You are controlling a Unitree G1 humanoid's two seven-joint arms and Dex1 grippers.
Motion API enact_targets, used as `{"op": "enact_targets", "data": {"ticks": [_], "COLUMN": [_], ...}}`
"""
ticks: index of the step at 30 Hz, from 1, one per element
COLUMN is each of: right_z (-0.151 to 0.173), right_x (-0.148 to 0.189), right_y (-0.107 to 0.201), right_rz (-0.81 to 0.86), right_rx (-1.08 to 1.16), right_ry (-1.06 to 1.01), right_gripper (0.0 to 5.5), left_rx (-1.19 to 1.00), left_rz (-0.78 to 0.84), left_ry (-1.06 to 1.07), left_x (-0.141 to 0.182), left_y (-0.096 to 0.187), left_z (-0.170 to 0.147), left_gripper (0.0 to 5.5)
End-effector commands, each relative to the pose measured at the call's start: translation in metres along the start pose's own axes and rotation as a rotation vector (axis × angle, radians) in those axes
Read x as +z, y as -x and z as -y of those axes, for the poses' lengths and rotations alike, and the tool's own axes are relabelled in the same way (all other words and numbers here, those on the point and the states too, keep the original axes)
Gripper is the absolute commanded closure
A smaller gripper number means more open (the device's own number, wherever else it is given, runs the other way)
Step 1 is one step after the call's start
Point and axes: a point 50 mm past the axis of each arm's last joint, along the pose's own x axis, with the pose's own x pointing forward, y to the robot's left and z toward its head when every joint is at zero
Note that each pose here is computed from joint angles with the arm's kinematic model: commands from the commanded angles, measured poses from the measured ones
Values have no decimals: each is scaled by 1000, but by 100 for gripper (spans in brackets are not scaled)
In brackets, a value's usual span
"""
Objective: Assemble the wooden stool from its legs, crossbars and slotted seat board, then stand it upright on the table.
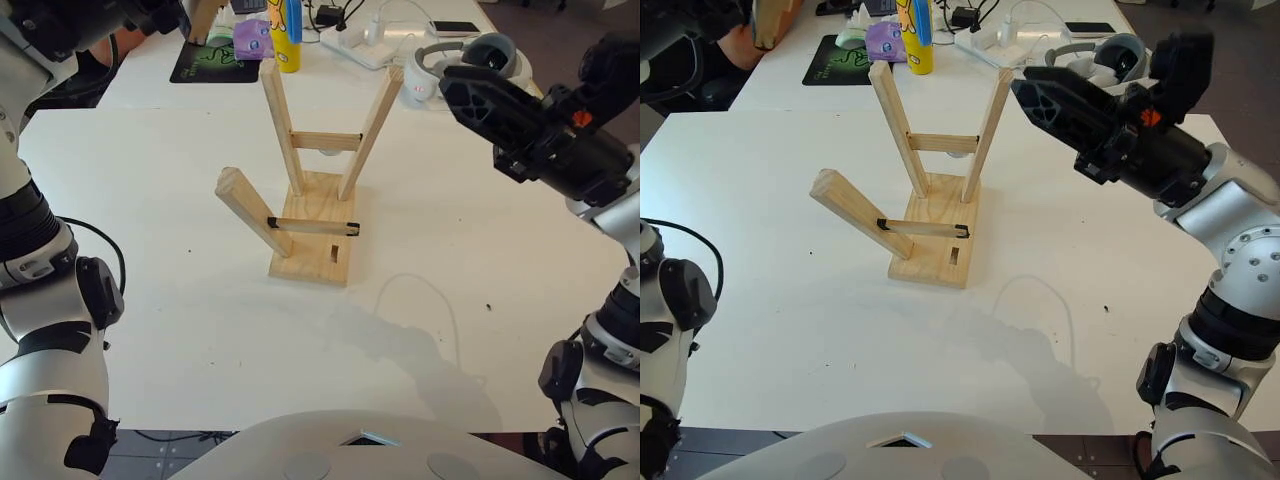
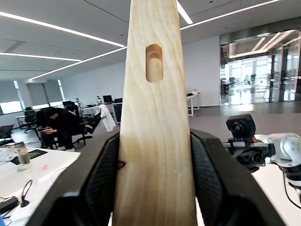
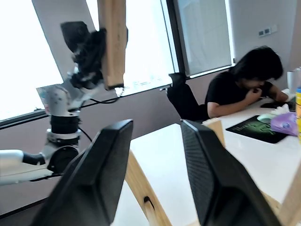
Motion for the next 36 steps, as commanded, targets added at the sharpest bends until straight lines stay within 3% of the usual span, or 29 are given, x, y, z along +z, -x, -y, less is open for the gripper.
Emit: {"op": "enact_targets", "data": {"ticks": [1, 6, 20, 29, 36], "right_z": [-8, -9, -13, -16, -12], "right_x": [8, 12, 36, 15, 14], "right_y": [-15, -24, -31, -27, -23], "right_rz": [51, 125, 152, 96, 78], "right_rx": [70, 65, 145, 152, 129], "right_ry": [-55, -78, -101, -98, -87], "right_gripper": [278, 212, 212, 68, 62], "left_rx": [-79, -139, -273, -339, -365], "left_rz": [-54, -95, -247, -215, -234], "left_ry": [8, 16, 166, 276, 288], "left_x": [-3, -9, -31, -27, -25], "left_y": [-7, -10, 0, -1, -2], "left_z": [2, 5, -1, 2, 6], "left_gripper": [344, 344, 344, 344, 344]}}
